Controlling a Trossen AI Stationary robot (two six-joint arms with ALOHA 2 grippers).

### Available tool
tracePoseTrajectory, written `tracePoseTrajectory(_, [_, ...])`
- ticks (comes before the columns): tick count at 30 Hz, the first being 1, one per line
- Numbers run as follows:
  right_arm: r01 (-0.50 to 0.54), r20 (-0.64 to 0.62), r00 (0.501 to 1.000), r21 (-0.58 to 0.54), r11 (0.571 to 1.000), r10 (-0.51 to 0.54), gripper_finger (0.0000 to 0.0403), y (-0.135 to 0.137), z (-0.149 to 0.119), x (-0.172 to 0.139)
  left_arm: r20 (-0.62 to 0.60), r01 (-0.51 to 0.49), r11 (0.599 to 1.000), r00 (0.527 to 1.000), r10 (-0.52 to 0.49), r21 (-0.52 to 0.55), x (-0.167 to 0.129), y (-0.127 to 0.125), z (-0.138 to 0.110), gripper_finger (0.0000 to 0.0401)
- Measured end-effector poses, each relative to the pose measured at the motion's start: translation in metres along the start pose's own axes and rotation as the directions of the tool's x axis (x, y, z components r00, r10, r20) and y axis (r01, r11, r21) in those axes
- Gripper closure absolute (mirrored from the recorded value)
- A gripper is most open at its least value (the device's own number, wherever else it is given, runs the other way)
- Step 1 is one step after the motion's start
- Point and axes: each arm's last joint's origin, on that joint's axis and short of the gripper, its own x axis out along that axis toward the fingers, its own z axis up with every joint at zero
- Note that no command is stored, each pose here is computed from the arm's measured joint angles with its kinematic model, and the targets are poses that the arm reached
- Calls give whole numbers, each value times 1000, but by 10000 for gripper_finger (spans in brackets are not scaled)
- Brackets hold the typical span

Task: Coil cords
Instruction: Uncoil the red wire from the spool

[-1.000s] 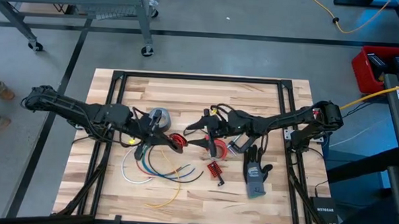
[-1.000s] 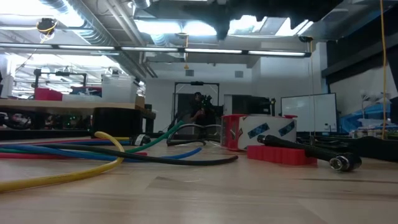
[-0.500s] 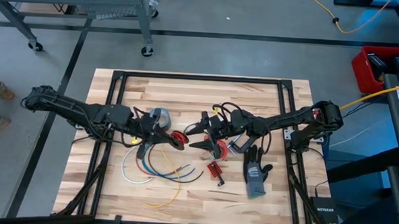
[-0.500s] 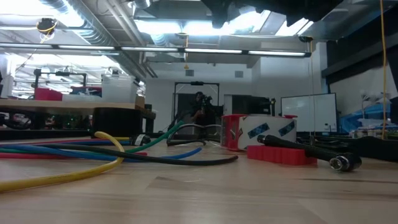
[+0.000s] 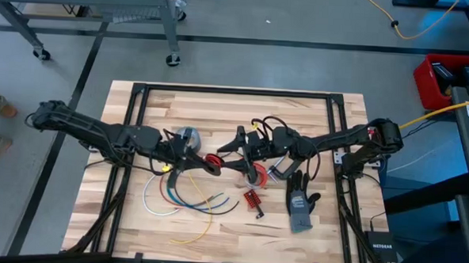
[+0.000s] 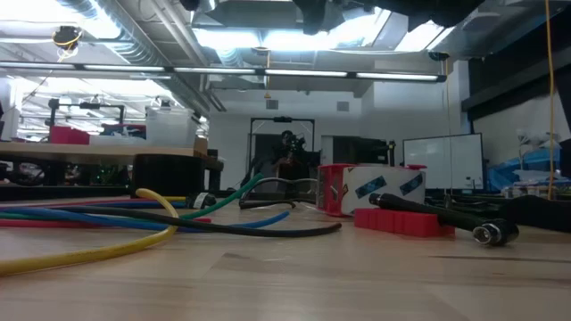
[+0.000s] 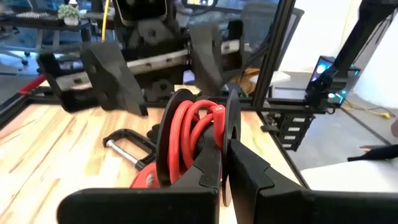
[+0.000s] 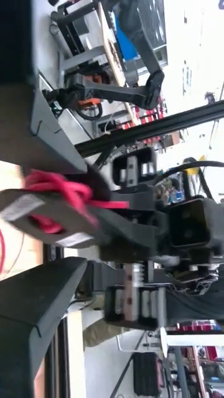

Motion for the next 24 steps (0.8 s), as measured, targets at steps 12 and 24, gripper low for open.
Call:
tracePoseTrajectory(12, [11, -78, 997, -27, 1000, -13, 186, -1, 2, 5, 12, 1, 1000, 1000, -1, -4, -1, 0, 1, 397])
tracePoseTrajectory(24, [-36, -107, 994, -18, 999, 34, 295, 0, -1, 5, 10, 6, 1000, 1000, -6, -4, -1, 0, 1, 397])
